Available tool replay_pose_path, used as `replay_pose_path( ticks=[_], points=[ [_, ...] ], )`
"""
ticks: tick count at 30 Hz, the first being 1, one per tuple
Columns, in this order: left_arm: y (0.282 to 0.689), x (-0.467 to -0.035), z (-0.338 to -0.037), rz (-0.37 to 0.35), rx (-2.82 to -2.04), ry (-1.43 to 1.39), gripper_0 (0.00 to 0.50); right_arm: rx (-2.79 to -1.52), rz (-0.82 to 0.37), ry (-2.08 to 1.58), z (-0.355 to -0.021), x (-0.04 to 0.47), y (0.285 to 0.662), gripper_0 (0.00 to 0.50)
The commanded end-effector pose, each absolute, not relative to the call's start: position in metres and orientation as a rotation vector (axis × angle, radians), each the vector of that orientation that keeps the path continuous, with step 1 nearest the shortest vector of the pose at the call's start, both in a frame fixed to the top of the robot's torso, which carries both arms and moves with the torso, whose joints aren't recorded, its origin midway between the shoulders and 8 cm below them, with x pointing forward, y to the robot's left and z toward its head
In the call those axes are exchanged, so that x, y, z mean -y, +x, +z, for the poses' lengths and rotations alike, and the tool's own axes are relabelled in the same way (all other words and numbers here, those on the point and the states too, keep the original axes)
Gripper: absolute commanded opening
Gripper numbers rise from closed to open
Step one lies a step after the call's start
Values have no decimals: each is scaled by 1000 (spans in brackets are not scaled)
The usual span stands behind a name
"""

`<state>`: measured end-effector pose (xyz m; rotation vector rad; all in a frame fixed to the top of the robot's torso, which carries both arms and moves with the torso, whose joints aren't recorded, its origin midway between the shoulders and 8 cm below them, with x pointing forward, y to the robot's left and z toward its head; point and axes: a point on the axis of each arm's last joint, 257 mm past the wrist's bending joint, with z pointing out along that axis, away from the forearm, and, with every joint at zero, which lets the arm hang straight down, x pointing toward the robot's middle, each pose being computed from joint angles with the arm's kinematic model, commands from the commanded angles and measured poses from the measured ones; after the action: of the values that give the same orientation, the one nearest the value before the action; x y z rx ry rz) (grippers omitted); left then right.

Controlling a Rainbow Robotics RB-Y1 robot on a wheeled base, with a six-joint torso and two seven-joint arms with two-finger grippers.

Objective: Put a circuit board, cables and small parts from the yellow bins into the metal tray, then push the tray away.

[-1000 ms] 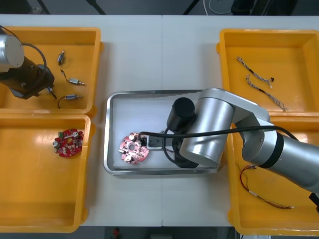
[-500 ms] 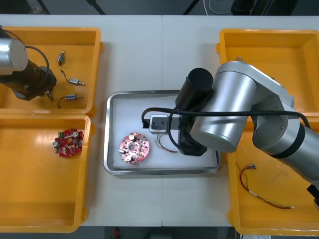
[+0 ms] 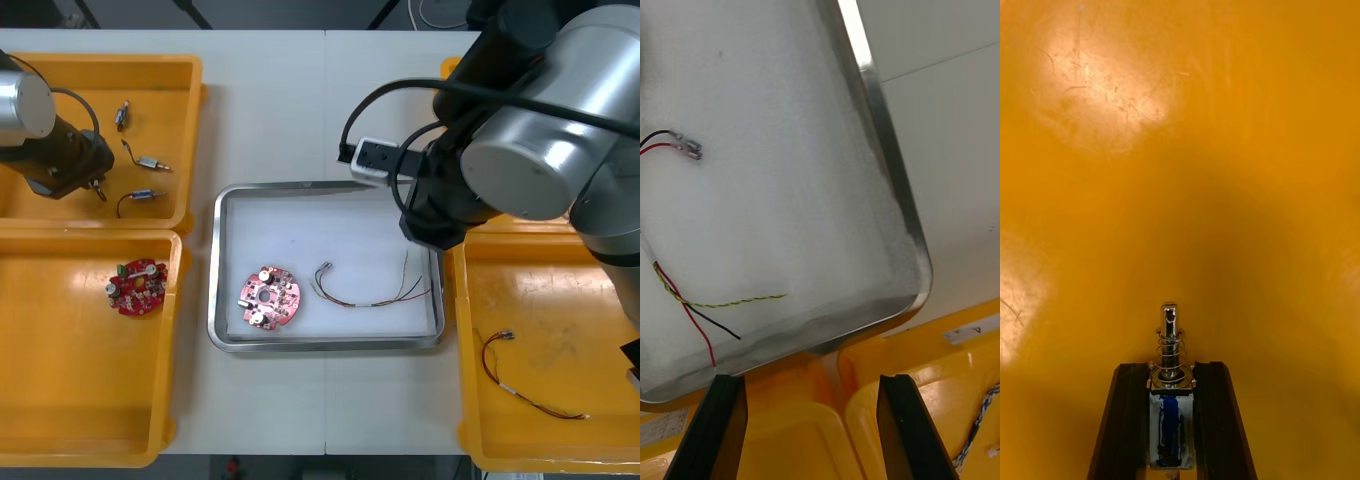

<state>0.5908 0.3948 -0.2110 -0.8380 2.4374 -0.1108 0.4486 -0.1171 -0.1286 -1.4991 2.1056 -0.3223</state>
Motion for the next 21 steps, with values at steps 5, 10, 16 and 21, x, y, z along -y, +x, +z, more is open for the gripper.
replay_pose_path(
  ticks=[5, 10, 16, 21],
  points=[
    [578, -384, -120, -53, -2436, -647, 0, -2140, -282, -1213, -85, 168, 463, 500],
    [547, -356, -99, 11, -2504, -554, 0, -2187, -306, -1061, -74, 210, 471, 500],
    [520, -311, -84, 19, -2546, -401, 0, -2235, -358, -894, -65, 254, 482, 500],
    [514, -265, -74, -29, -2517, -248, 0, -2295, -359, -792, -66, 286, 490, 500]
  ],
)
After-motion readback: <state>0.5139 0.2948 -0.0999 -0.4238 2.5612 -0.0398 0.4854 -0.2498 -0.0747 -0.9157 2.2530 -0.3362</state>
